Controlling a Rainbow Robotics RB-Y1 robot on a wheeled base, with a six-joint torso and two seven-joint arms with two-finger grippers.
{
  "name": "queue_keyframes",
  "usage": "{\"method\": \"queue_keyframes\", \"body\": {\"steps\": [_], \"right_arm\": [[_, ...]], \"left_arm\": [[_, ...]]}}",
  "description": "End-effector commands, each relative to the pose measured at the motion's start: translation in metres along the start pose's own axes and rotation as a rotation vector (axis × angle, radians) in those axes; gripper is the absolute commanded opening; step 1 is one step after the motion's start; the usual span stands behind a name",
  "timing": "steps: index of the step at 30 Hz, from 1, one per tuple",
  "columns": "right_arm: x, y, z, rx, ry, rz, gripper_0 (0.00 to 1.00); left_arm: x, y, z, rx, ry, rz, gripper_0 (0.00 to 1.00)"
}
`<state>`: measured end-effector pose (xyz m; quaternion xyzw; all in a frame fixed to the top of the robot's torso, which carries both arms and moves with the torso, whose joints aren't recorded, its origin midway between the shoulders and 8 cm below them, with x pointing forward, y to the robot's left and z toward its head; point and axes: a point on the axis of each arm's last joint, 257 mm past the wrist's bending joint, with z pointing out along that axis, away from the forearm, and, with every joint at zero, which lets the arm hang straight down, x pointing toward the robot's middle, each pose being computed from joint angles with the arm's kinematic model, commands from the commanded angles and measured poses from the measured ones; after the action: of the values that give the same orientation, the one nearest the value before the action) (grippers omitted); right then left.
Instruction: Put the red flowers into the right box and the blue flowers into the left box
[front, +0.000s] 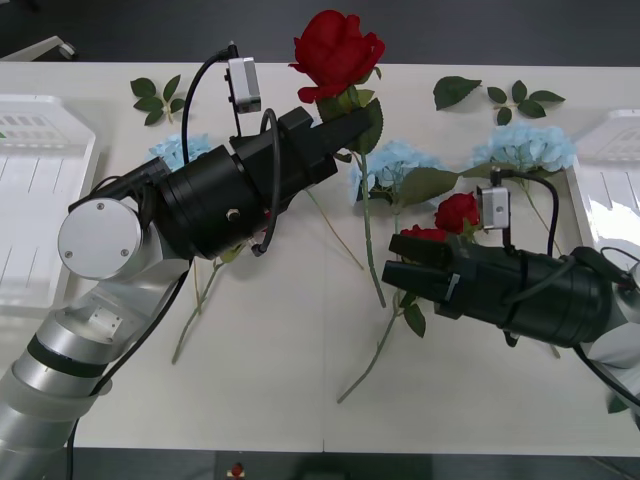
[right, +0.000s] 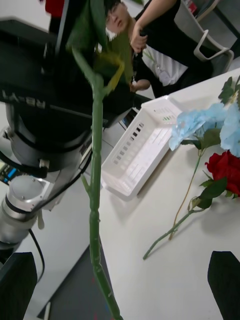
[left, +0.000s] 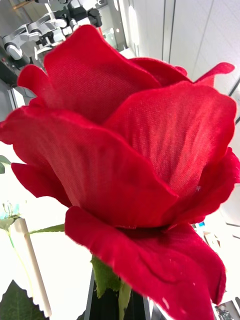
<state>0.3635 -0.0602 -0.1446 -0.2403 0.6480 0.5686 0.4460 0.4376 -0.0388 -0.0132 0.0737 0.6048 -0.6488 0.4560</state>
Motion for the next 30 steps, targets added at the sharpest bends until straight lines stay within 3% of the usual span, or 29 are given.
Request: {"method": "queue_keyframes", "body": {"steps": [1,17,18,19,20,21,30], "right_arm": [[-0.015,0.013,0.023,-0.037,-0.026,-0.088,1.0],[-0.021,0.007,0.087,-0.092,-0.05,-0.07,1.0],[-0.022,0.007,0.087,-0.092,-0.048,-0.071,0.9],[-0.022,0.006,0.086,-0.089,-0.045,-0.073,0.72],[-0.022,0.006,0.085,-0.091,-0.041,-0.072,0.23],[-0.02,0.005,0.084,-0.087,-0.034,-0.072,0.0],[-0.018,0.001,0.08,-0.075,-0.023,-0.072,0.0]], "left_arm": [[0.006,-0.02,0.014,0.045,0.025,-0.021,0.0],[0.007,-0.02,0.014,0.045,0.025,-0.035,0.0],[0.007,-0.02,0.014,0.044,0.027,-0.036,0.0],[0.007,-0.019,0.014,0.042,0.026,-0.035,0.0],[0.007,-0.019,0.014,0.043,0.028,-0.037,0.0],[0.006,-0.019,0.014,0.042,0.026,-0.038,0.0],[0.006,-0.018,0.013,0.039,0.026,-0.036,0.0]]}}
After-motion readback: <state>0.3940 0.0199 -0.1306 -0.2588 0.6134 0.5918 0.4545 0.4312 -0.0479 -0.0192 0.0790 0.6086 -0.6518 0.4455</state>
